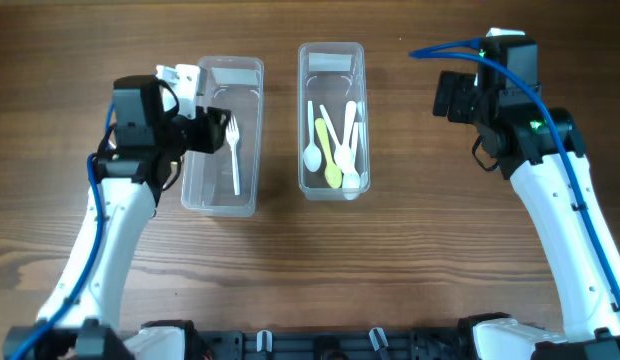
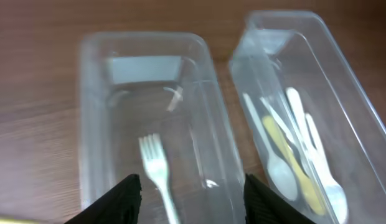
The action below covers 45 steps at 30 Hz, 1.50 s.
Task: Pack container
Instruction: 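Place the white fork into the left container, then return the left gripper to the forks and grasp the blue fork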
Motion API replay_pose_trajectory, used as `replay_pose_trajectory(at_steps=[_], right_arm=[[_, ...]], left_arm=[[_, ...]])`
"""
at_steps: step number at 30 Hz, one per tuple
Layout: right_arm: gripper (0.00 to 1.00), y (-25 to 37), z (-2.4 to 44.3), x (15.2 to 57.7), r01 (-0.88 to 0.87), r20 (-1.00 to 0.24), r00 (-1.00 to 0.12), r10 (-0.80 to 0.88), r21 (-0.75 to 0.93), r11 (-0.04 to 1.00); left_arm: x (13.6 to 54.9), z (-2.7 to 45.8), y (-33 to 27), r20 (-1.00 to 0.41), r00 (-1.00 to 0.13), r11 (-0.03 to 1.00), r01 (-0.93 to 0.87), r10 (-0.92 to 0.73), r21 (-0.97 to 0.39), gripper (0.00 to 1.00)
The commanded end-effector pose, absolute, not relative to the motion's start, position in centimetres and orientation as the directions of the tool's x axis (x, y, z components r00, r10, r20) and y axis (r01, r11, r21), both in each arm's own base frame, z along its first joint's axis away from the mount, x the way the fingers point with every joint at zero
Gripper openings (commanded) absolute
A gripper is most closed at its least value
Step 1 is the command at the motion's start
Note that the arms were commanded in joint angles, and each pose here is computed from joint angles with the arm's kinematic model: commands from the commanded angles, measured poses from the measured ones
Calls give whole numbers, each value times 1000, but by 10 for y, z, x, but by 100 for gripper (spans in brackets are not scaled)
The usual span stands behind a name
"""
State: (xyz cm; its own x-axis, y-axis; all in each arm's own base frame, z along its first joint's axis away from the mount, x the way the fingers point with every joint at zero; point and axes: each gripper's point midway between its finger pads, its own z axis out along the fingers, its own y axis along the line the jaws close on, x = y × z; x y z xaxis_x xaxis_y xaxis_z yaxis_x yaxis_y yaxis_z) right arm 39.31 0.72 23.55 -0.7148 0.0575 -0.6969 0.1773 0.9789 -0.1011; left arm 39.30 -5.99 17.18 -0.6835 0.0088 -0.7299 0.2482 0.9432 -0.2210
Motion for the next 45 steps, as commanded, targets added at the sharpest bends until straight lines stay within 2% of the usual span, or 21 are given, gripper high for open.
replay_pose_trajectory(at_steps=[1, 2, 6, 12, 15, 17, 24, 32, 38, 43, 45], right_arm=[[100, 3, 243, 395, 188, -709, -703, 47, -121, 975], [100, 3, 243, 395, 188, -709, -703, 48, -121, 975], [100, 3, 243, 395, 188, -709, -703, 48, -121, 975], [100, 3, 243, 395, 188, -709, -703, 48, -121, 975], [100, 3, 243, 395, 188, -709, -703, 47, -121, 975], [100, 3, 243, 395, 188, -709, -703, 47, -121, 975], [100, 3, 243, 395, 188, -709, -703, 47, -121, 975], [100, 3, 243, 395, 188, -709, -703, 48, -121, 975], [100, 3, 243, 395, 188, -709, -703, 47, -121, 975], [100, 3, 243, 395, 188, -709, -703, 47, -121, 975], [100, 3, 243, 395, 188, -709, -703, 47, -121, 975]], left_arm=[[388, 228, -7, -808, -561, 979, -33, -183, -200, 54], [380, 238, 12, -810, -523, 964, -145, -265, -222, 55], [348, 241, 61, -794, -457, 884, -420, -402, -206, 63], [312, 194, 98, -668, -511, 763, -632, -540, -133, 68], [307, 170, 112, -607, -512, 705, -700, -608, -115, 79], [305, 152, 121, -568, -527, 682, -727, -632, -84, 91], [300, 96, 140, -438, -576, 635, -772, -690, 14, 89], [318, 33, 142, -343, -608, 638, -769, -715, 33, 90], [315, 20, 152, -325, -595, 616, -786, -735, 45, 92], [309, 17, 160, -314, -574, 592, -805, -756, 47, 87], [310, 13, 159, -310, -575, 594, -804, -757, 41, 82]])
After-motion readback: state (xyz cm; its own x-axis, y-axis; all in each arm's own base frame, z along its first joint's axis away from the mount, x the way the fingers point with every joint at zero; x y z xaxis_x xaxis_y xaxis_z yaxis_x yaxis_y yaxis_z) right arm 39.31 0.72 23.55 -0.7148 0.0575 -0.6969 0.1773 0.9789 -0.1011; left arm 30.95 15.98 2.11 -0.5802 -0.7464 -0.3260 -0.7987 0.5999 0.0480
